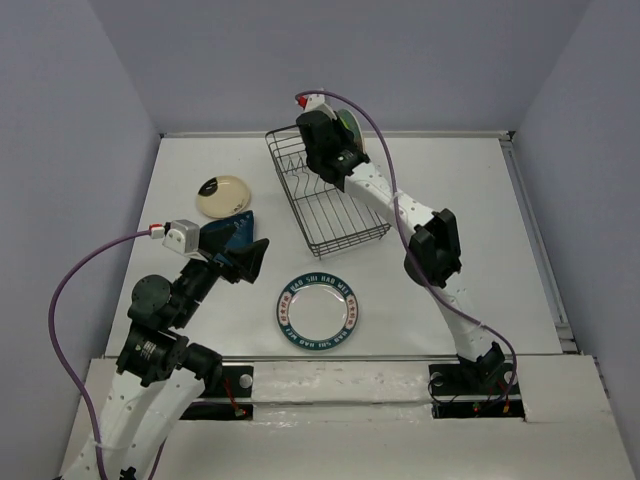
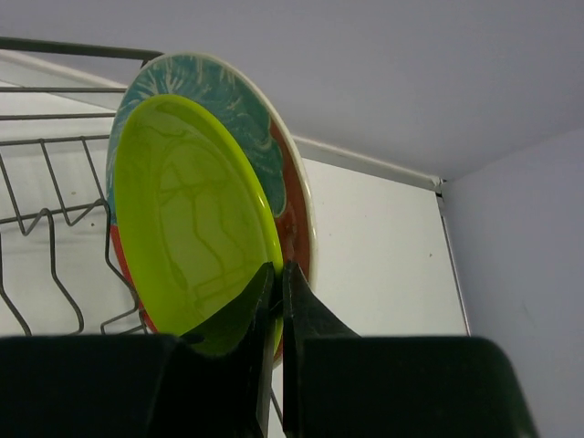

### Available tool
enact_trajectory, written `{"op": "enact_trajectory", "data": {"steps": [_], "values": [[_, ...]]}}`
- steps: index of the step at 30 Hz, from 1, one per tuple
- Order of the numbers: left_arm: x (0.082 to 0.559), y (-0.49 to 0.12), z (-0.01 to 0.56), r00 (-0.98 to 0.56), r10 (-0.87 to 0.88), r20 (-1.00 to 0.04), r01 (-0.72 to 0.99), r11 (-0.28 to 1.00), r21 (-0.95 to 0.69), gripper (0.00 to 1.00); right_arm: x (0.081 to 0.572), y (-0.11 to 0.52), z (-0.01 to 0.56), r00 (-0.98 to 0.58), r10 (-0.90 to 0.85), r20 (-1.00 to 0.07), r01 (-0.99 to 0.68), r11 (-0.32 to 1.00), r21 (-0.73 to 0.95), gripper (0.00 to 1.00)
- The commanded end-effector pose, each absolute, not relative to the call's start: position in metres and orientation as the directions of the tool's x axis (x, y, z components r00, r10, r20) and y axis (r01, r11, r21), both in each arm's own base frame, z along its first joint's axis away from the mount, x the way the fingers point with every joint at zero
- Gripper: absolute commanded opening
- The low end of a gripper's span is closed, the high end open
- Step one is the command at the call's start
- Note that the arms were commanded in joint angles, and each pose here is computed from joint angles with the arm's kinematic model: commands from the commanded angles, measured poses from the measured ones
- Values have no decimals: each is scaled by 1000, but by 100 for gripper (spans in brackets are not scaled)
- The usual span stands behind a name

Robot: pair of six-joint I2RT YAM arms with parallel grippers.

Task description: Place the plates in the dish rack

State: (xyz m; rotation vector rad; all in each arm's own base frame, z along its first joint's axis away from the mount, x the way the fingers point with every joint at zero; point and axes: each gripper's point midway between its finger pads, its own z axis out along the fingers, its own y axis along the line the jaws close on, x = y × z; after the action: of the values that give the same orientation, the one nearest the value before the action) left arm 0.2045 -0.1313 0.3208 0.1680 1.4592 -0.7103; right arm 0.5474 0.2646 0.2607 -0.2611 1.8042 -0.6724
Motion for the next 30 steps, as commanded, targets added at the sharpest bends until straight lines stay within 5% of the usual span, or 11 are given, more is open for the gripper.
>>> {"op": "enact_trajectory", "data": {"steps": [1, 9, 16, 19, 23, 30], "values": [[203, -129, 347, 15, -353, -935, 546, 787, -288, 99, 552, 264, 268, -303, -445, -843, 187, 839, -510, 7], [207, -130, 343, 5, -345, -939, 540, 791, -288, 99, 552, 270, 240, -329, -419, -846, 156, 860, -486, 7], [212, -131, 339, -10, -338, -941, 531, 795, -292, 99, 534, 270, 290, -266, -309, -913, 113, 931, -348, 54], [215, -131, 336, -21, -336, -942, 525, 798, -296, 99, 517, 269, 295, -284, -251, -925, 61, 958, -279, 55], [220, -132, 330, -39, -326, -945, 517, 802, -298, 99, 455, 275, 317, -317, -61, -946, -138, 990, -18, 53], [227, -133, 324, -56, -317, -947, 509, 807, -301, 99, 302, 272, 220, -607, 71, -791, -386, 844, 372, 57]]}}
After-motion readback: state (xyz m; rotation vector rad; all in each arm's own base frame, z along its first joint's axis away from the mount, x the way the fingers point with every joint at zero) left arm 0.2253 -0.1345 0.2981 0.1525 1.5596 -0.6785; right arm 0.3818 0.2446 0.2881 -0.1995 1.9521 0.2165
